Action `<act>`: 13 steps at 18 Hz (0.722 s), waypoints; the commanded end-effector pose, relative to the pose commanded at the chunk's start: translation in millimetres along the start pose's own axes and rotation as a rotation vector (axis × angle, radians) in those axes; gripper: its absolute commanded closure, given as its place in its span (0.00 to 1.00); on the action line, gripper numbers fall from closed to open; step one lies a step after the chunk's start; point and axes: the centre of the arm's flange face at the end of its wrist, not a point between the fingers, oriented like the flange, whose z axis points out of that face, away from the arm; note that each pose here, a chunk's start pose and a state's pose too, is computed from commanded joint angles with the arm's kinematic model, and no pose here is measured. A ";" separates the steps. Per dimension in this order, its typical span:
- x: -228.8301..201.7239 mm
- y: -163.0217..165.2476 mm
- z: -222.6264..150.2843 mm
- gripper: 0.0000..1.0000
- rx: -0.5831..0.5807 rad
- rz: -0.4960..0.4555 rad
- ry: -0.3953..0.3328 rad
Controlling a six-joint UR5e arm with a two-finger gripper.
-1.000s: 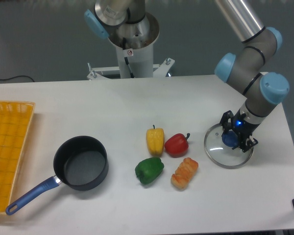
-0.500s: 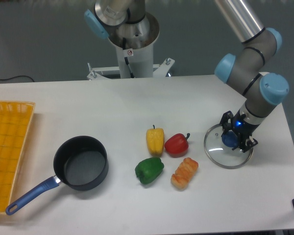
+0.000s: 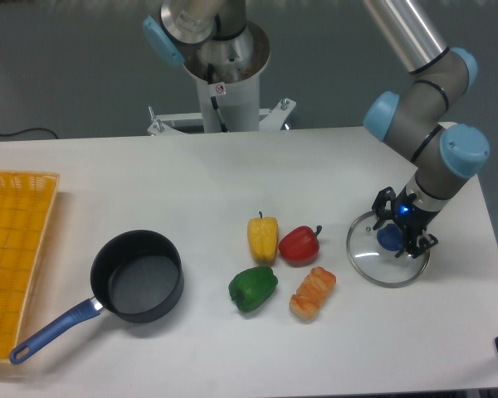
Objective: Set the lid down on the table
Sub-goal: 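Hold the lid on the table and open the gripper, then raise the open gripper up off the lid knob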
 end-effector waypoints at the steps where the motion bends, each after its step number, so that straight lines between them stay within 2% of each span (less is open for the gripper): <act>1: -0.1 0.0 -0.1 0.00 0.000 0.003 -0.001; 6: 3.7 -3.7 -6.2 0.00 -0.009 0.009 -0.003; 13: 17.1 -23.5 -52.0 0.00 -0.036 0.033 -0.060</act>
